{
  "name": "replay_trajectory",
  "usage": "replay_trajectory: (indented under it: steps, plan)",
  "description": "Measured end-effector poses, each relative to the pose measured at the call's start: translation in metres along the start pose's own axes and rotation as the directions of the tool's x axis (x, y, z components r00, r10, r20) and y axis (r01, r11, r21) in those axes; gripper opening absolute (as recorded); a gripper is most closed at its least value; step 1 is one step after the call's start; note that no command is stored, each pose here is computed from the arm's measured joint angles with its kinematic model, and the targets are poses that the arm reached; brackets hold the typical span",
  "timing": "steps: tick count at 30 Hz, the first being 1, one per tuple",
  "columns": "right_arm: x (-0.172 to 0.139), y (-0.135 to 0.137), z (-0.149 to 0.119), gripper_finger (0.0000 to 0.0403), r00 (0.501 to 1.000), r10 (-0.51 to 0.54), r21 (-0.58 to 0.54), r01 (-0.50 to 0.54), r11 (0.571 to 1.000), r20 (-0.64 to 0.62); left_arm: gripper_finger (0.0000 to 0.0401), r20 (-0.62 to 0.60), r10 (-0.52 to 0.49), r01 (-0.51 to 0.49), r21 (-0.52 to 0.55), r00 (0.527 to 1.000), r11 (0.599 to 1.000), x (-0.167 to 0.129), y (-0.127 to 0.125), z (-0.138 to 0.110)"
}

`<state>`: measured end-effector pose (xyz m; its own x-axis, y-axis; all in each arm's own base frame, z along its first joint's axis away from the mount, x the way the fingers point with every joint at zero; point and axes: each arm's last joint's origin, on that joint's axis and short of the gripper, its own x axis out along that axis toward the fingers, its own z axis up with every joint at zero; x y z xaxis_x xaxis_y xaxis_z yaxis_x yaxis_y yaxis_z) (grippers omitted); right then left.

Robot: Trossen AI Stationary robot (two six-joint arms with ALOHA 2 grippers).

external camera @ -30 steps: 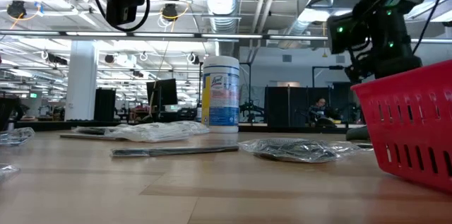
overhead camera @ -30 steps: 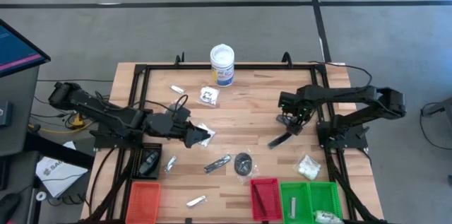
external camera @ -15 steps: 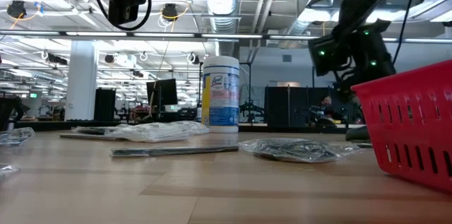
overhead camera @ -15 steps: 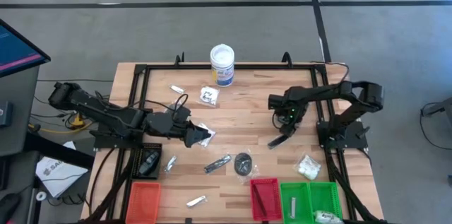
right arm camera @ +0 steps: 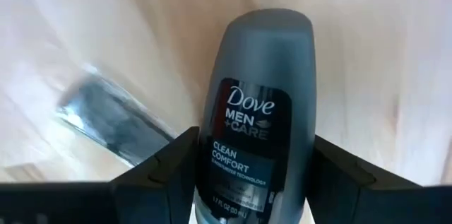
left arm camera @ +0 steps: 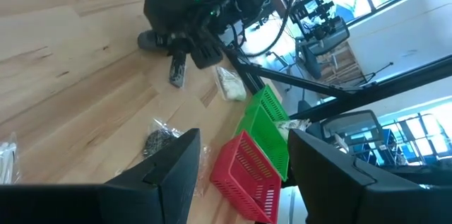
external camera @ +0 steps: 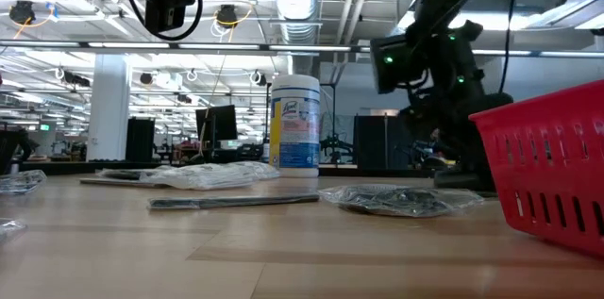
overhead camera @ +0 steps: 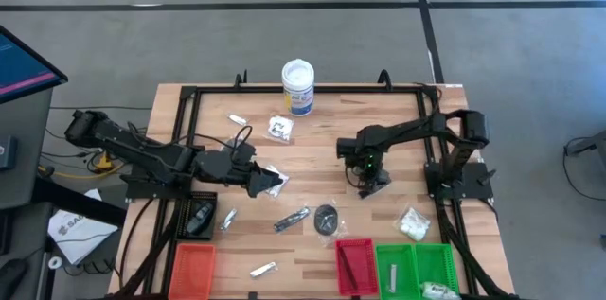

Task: Pick & Place Travel size toiletries
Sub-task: Put the gray deodorant into the black bin

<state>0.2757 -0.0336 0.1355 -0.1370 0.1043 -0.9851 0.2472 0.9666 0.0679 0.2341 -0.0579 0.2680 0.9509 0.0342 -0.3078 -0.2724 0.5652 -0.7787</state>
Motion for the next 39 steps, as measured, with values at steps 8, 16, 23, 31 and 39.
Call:
replay_trajectory:
  steps: [8, 16, 23, 31, 39]
  plan:
    - [-0.038, 0.036, 0.041, 0.0205, 0.982, 0.026, -0.262, 0.025, 0.965, 0.187, 0.0209, 0.001, -0.001, 0.001, 0.003, 1.0, 1.0, 0.0, 0.0, 0.0]
    - [-0.079, 0.051, 0.063, 0.0257, 0.924, 0.071, -0.335, 0.064, 0.94, 0.376, 0.0209, 0.015, 0.01, -0.009, -0.003, 1.0, 1.0, 0.001, 0.002, 0.004]
    - [-0.081, 0.044, 0.066, 0.0203, 0.916, 0.068, -0.317, 0.066, 0.946, 0.394, 0.0209, 0.011, 0.019, -0.019, 0.047, 1.0, 0.999, 0.003, 0.004, 0.005]
    - [-0.079, 0.055, 0.063, 0.0147, 0.918, 0.105, -0.341, 0.035, 0.939, 0.383, 0.0209, -0.07, 0.121, -0.111, 0.139, 0.99, 0.984, 0.031, 0.025, 0.003]
    - [-0.082, 0.059, 0.057, 0.0114, 0.927, 0.105, -0.28, 0.001, 0.96, 0.361, 0.0209, -0.101, 0.125, -0.098, 0.243, 0.987, 0.965, 0.057, 0.019, 0.012]
